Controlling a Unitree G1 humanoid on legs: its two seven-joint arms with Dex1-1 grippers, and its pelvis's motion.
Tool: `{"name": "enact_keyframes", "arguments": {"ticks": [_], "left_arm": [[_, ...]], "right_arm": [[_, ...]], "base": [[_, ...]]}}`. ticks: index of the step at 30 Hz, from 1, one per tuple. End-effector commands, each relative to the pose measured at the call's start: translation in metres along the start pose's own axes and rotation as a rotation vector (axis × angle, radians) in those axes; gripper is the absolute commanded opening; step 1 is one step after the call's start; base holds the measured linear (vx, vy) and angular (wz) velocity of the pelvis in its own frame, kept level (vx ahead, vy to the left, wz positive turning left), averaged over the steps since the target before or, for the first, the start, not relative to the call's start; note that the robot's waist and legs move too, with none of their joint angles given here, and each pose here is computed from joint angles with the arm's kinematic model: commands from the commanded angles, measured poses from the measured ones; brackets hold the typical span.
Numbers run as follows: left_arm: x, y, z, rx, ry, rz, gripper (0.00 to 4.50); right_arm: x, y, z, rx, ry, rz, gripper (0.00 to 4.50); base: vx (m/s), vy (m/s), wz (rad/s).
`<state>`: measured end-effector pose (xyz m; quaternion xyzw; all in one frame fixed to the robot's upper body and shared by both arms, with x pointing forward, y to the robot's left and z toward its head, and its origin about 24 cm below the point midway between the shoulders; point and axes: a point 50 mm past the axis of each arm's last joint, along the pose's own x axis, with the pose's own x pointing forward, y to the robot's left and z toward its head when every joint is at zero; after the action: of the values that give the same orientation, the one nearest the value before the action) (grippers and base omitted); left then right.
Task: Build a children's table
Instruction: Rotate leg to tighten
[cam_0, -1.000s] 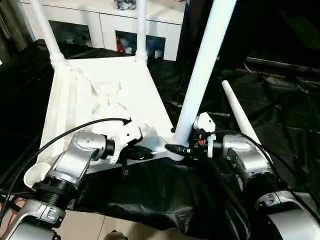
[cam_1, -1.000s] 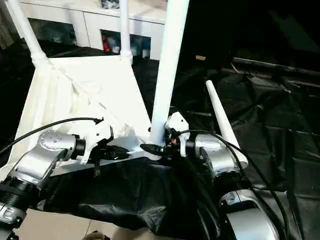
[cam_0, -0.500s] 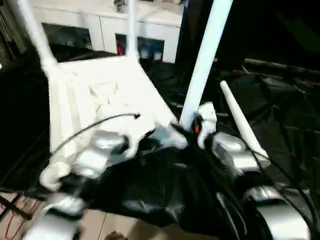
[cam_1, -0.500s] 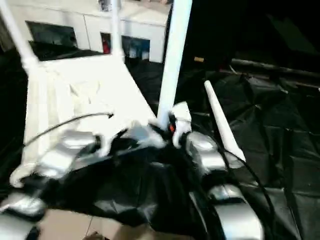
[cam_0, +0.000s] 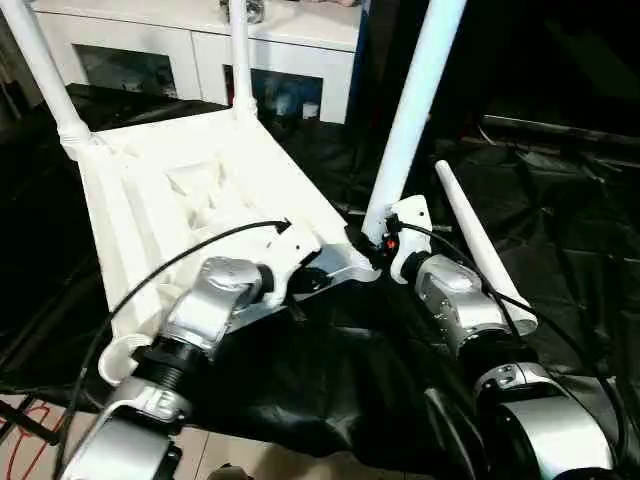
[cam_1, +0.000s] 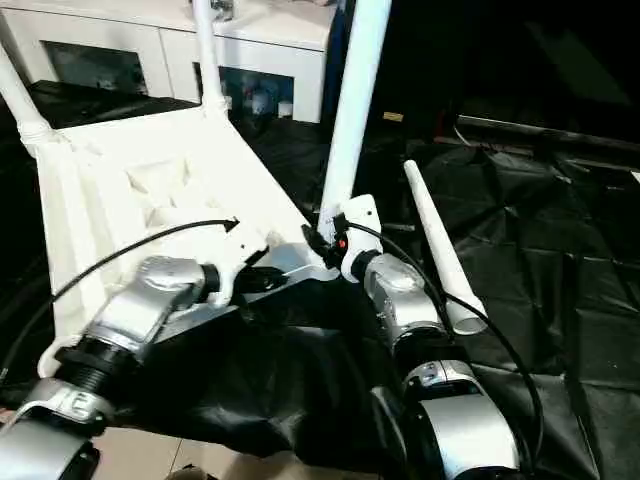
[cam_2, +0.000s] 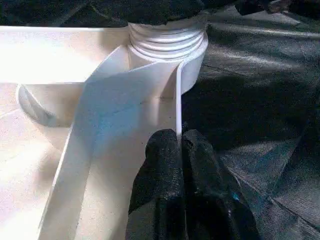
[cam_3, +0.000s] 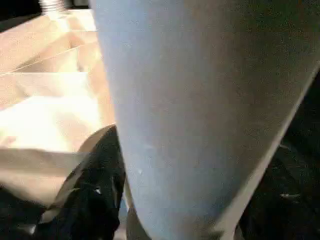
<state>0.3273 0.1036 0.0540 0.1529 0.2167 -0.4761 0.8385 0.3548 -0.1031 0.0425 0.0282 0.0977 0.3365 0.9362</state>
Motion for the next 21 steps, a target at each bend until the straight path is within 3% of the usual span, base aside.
{"name": "enact_keyframes", "arguments": {"ticks": [1,9,16,17,21], "left_arm": [[-0.003,-0.008,0.018,0.082,-0.100,-0.096,0.00],[-0.020,-0.008,0.007,0.117,-0.067,-0.203,0.00],[-0.034,-0.006,0.000,0.128,-0.042,-0.258,0.00],[-0.034,-0.006,0.000,0.128,-0.041,-0.257,0.00],[-0.037,-0.005,-0.002,0.128,-0.037,-0.257,0.00]], "right_arm": [[-0.004,0.015,-0.013,-0.026,0.076,0.215,3.16],[-0.030,0.008,-0.018,-0.141,0.176,0.462,3.16],[-0.031,-0.002,-0.020,-0.185,0.237,0.402,3.16],[-0.030,-0.002,-0.020,-0.183,0.238,0.400,2.92],[-0.029,0.001,-0.018,-0.164,0.227,0.415,2.73]], "base": [[0.000,0.000,0.00],[0.000,0.000,0.00],[0.000,0.000,0.00],[0.000,0.000,0.00],[0.000,0.000,0.00]]}}
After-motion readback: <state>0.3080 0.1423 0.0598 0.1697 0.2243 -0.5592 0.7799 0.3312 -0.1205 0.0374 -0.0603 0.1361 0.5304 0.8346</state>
